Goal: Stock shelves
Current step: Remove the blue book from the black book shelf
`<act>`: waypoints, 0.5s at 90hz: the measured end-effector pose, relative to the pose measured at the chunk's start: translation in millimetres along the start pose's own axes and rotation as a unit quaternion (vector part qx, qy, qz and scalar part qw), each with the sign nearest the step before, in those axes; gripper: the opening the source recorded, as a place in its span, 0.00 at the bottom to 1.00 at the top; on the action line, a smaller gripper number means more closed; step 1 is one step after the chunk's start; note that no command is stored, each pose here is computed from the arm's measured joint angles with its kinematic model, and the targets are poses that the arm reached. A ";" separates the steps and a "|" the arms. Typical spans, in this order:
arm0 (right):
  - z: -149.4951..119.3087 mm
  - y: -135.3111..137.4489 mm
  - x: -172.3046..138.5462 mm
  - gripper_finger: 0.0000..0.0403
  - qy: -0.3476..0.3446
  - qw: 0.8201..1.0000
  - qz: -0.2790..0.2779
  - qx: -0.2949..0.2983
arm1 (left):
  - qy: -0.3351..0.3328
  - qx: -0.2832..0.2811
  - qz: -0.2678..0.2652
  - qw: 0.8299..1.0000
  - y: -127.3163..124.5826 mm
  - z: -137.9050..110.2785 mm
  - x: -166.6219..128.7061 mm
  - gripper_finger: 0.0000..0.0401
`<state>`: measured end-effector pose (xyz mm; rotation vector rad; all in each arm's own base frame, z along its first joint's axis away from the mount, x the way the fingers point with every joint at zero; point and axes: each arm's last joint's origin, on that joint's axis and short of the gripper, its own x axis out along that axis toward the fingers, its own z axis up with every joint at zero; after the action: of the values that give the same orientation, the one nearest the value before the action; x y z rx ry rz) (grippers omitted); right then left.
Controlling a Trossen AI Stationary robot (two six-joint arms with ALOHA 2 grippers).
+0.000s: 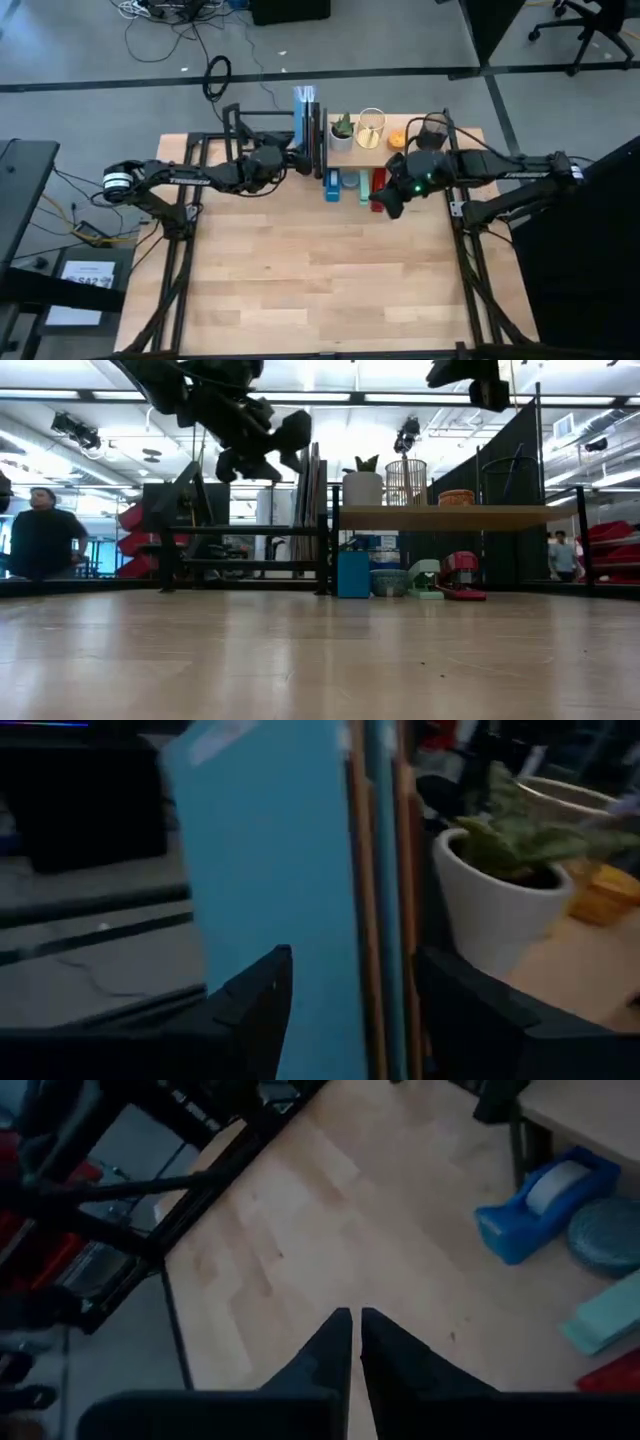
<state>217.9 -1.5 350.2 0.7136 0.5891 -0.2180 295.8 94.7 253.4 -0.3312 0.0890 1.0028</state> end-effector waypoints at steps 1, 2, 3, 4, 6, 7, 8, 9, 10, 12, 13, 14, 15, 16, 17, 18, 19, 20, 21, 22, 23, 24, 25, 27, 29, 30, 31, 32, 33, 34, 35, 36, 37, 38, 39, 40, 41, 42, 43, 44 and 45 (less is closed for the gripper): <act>0.4 -0.4 0.0 0.00 0.001 1.000 0.002 -0.001 | 0.001 0.000 0.001 1.000 0.1 -0.4 0.1 0.47; 0.8 -0.7 0.0 0.00 0.002 1.000 0.003 -0.002 | 0.002 0.000 0.001 1.000 0.2 -0.9 0.3 0.47; 1.1 -1.1 0.0 0.00 0.003 1.000 0.004 -0.003 | 0.004 0.000 0.002 1.000 0.2 -1.5 0.6 0.47; 1.4 -1.5 -0.1 0.00 0.004 1.000 0.005 -0.003 | 0.005 -0.001 0.003 1.000 0.2 -2.3 0.9 0.47; 2.1 -2.3 -0.1 0.00 0.005 1.000 0.007 -0.005 | 0.006 -0.002 0.005 1.000 0.2 -3.5 1.6 0.47; 2.5 -2.8 -0.1 0.00 0.006 1.000 0.007 -0.005 | 0.007 -0.003 0.006 1.000 0.2 -4.0 1.9 0.47; 2.9 -3.3 -0.1 0.00 0.006 1.000 0.008 -0.005 | 0.007 -0.005 0.007 1.000 0.3 -4.4 2.1 0.47; 3.3 -3.6 -0.2 0.00 0.007 1.000 0.008 -0.005 | 0.008 -0.007 0.009 1.000 0.3 -4.9 2.3 0.47; 3.6 -4.0 -0.2 0.00 0.007 1.000 0.009 -0.006 | 0.008 -0.008 0.010 1.000 0.4 -5.3 2.6 0.47; 4.2 -4.7 -0.2 0.00 0.007 1.000 0.009 -0.007 | 0.009 -0.008 0.012 1.000 0.5 -5.9 2.8 0.47; 4.6 -5.2 -0.2 0.00 0.007 1.000 0.009 -0.007 | 0.009 -0.008 0.013 1.000 0.5 -6.3 3.1 0.47; 4.8 -5.4 -0.3 0.00 0.008 1.000 0.010 -0.007 | 0.009 -0.008 0.013 1.000 0.4 -6.5 3.3 0.47; 5.0 -5.7 -0.3 0.00 0.008 1.000 0.010 -0.008 | 0.008 -0.009 0.014 1.000 0.3 -6.8 3.6 0.47; 5.4 -6.1 -0.4 0.00 0.008 1.000 0.010 -0.009 | 0.007 -0.010 0.014 1.000 0.1 -6.9 3.9 0.47; 5.6 -6.3 -0.5 0.00 0.008 1.000 0.010 -0.009 | 0.006 -0.011 0.013 1.000 -0.1 -7.0 4.2 0.47; 5.8 -6.6 -0.5 0.00 0.008 1.000 0.010 -0.010 | 0.005 -0.012 0.013 1.000 -0.3 -7.1 4.4 0.47; 6.1 -6.9 -0.5 0.00 0.007 1.000 0.010 -0.010 | 0.004 -0.013 0.013 1.000 -0.5 -7.0 4.6 0.47; 6.3 -7.2 -0.5 0.00 0.007 1.000 0.010 -0.011 | 0.003 -0.014 0.013 1.000 -0.7 -7.1 4.9 0.47; 6.5 -7.5 -0.5 0.00 0.007 1.000 0.010 -0.011 | 0.003 -0.014 0.013 1.000 -0.8 -7.2 5.1 0.47; 6.8 -7.8 -0.6 0.00 0.007 1.000 0.009 -0.011 | 0.002 -0.015 0.012 1.000 -1.0 -7.4 5.4 0.47; 7.0 -8.1 -0.6 0.00 0.007 1.000 0.009 -0.010 | 0.001 -0.016 0.012 1.000 -1.2 -7.5 5.6 0.47; 7.1 -8.3 -0.6 0.00 0.007 1.000 0.009 -0.010 | 0.001 -0.016 0.012 1.000 -1.2 -7.4 5.7 0.47; 7.4 -8.6 -0.6 0.00 0.007 1.000 0.010 -0.010 | 0.000 -0.017 0.012 1.000 -1.4 -7.5 5.7 0.47; 7.8 -9.0 -0.7 0.00 0.008 1.000 0.011 -0.010 | 0.001 -0.016 0.012 1.000 -1.5 -7.8 5.8 0.47; 8.1 -9.6 -0.7 0.00 0.008 1.000 0.011 -0.009 | 0.002 -0.015 0.012 1.000 -1.5 -8.2 5.9 0.47; 8.3 -9.8 -0.7 0.00 0.008 1.000 0.011 -0.009 | 0.003 -0.014 0.013 1.000 -1.4 -8.5 6.0 0.47; 8.3 -9.9 -0.7 0.00 0.009 1.000 0.011 -0.009 | 0.003 -0.014 0.013 1.000 -1.3 -8.7 6.0 0.47; 8.4 -10.0 -0.8 0.00 0.009 1.000 0.011 -0.009 | 0.004 -0.014 0.014 1.000 -1.2 -8.8 6.0 0.47; 8.4 -10.2 -0.8 0.00 0.009 1.000 0.010 -0.009 | 0.004 -0.014 0.014 1.000 -1.2 -8.9 6.0 0.47; 8.5 -10.3 -0.8 0.00 0.009 1.000 0.010 -0.009 | 0.004 -0.015 0.014 1.000 -1.1 -8.9 5.9 0.47; 8.5 -10.5 -0.8 0.00 0.009 1.000 0.010 -0.009 | 0.004 -0.015 0.015 1.000 -1.1 -8.9 5.9 0.47; 8.6 -10.6 -0.8 0.00 0.009 1.000 0.009 -0.009 | 0.004 -0.016 0.016 1.000 -1.0 -9.0 5.9 0.47; 8.6 -10.7 -0.8 0.00 0.009 1.000 0.009 -0.008 | 0.005 -0.017 0.017 1.000 -0.9 -9.0 5.8 0.47; 8.7 -10.8 -0.8 0.00 0.009 1.000 0.009 -0.008 | 0.005 -0.017 0.017 1.000 -0.9 -9.0 5.8 0.47; 8.8 -10.9 -0.8 0.00 0.009 1.000 0.009 -0.008 | 0.005 -0.017 0.019 1.000 -0.7 -9.2 5.8 0.47; 8.8 -10.9 -0.8 0.00 0.009 1.000 0.009 -0.008 | 0.006 -0.017 0.020 1.000 -0.4 -9.3 5.8 0.47; 8.9 -10.9 -0.8 0.00 0.008 1.000 0.009 -0.008 | 0.006 -0.017 0.022 1.000 -0.2 -9.5 5.8 0.47; 8.9 -11.0 -0.8 0.00 0.008 1.000 0.009 -0.008 | 0.007 -0.016 0.023 1.000 0.1 -9.8 5.9 0.47; 9.0 -11.0 -0.8 0.00 0.008 1.000 0.009 -0.008 | 0.008 -0.016 0.025 1.000 0.4 -9.9 6.0 0.47; 9.0 -11.1 -0.8 0.00 0.008 1.000 0.009 -0.008 | 0.009 -0.015 0.026 1.000 0.7 -10.1 6.1 0.47; 9.0 -11.2 -0.8 0.00 0.008 1.000 0.008 -0.008 | 0.009 -0.015 0.026 0.999 1.1 -10.1 6.4 0.47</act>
<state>216.8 -15.9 350.0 0.7062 0.5999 -0.1918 299.1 97.2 242.2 -0.3669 0.1005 1.0543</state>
